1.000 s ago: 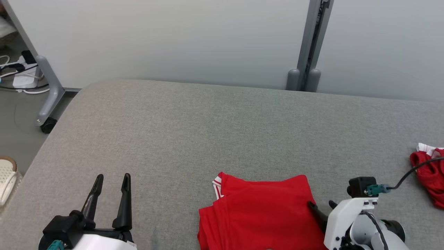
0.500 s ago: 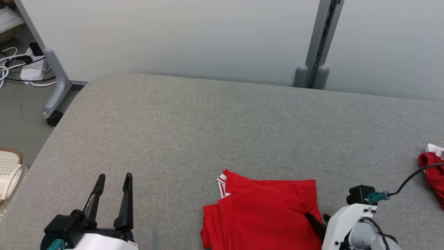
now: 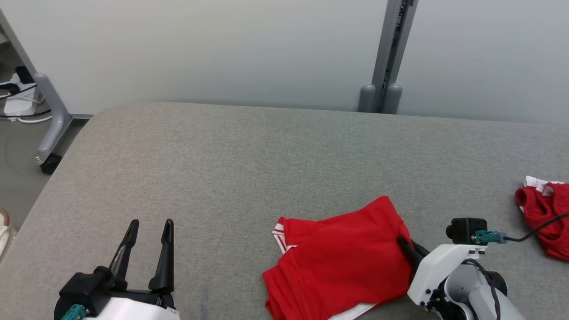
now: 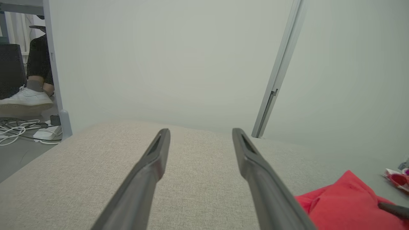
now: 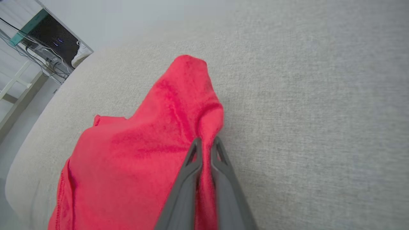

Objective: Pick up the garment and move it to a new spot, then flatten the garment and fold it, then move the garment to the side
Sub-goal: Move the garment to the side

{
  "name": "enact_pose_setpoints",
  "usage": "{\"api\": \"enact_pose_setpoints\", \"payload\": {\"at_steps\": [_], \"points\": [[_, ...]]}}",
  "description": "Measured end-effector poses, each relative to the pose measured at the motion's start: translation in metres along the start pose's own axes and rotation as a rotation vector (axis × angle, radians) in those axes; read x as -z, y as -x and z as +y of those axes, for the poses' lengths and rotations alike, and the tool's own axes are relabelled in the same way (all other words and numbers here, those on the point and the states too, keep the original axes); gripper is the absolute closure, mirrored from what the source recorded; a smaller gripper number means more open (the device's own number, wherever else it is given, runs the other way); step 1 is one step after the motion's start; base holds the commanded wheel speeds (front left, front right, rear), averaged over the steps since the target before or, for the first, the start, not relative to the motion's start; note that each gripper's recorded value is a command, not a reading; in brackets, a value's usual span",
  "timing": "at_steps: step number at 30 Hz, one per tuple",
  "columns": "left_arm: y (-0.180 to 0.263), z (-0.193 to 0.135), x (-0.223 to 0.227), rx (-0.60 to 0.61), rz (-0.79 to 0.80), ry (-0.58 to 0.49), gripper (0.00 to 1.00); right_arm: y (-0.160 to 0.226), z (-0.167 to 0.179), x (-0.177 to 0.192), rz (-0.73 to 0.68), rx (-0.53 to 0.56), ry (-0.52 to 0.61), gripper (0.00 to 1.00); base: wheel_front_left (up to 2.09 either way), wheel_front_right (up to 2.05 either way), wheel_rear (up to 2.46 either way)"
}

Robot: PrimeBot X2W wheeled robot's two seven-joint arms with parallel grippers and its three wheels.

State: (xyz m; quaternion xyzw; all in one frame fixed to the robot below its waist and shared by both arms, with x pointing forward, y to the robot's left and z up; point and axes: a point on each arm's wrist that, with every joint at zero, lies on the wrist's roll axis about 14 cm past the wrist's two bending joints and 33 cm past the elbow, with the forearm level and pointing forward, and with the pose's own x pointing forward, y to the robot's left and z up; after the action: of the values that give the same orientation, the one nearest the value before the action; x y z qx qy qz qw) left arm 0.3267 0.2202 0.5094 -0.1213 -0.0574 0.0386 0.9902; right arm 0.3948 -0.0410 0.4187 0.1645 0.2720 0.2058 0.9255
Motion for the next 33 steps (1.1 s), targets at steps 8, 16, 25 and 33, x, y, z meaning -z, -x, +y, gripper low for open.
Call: {"api": "enact_pose_setpoints", "payload": {"at_steps": [8, 16, 25, 33], "points": [[-0.018, -0.041, 0.006, 0.129, 0.013, 0.014, 0.00, 0.028, -0.038, -0.034, -0.152, 0.090, -0.001, 1.00, 0.00, 0.00, 0.00], [-0.037, -0.112, 0.016, 0.338, 0.037, 0.051, 0.00, 0.074, -0.080, -0.045, -0.260, 0.211, -0.040, 1.00, 0.00, 0.00, 0.00], [-0.045, -0.180, 0.035, 0.556, 0.090, 0.064, 0.00, 0.120, -0.111, -0.043, -0.339, 0.336, -0.085, 1.00, 0.00, 0.00, 0.00], [-0.051, -0.206, 0.048, 0.633, 0.120, 0.081, 0.00, 0.134, -0.120, -0.052, -0.394, 0.377, -0.069, 1.00, 0.00, 0.00, 0.00]]}}
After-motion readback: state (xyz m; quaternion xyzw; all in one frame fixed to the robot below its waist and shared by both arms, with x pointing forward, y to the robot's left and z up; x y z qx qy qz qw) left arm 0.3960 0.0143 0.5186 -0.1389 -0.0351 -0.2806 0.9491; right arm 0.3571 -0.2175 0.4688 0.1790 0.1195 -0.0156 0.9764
